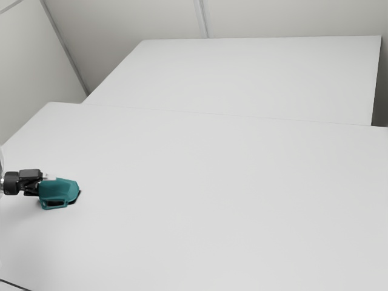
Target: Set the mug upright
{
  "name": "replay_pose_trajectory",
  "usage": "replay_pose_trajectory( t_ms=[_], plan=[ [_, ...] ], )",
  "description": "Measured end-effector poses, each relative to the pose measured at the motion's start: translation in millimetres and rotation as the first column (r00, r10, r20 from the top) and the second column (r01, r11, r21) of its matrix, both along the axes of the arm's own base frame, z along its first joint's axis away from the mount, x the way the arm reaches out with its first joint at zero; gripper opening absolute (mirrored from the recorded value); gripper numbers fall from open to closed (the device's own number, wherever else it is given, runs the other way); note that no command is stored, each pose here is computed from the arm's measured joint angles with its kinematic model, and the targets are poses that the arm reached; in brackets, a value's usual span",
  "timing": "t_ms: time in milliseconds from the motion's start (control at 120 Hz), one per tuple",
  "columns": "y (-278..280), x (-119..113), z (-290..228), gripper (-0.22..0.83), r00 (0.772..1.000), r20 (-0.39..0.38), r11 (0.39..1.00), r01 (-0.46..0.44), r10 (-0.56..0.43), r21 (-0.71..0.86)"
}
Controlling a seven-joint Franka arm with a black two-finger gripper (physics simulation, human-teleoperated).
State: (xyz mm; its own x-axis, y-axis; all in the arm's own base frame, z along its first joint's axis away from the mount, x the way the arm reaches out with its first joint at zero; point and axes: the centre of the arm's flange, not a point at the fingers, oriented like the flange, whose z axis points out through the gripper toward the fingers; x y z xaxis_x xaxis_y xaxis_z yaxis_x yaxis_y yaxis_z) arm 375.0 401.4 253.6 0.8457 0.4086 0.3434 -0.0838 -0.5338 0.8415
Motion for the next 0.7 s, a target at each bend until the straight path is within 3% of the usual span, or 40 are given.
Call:
replay_pose_trajectory(
  t_ms=[125,550,700],
  plan=[
    [-0.8,-0.4,0.6,0.51,1.0,0.0,1.0,0.001,-0.001,0.002],
    [-2.4,-0.4,2.5,0.01,1.0,0.003,1.0,0.0,0.0,0.01],
    [-2.0,0.1,3.4,-0.07,1.0,0.008,1.0,0.0,-0.001,0.019]
  ],
)
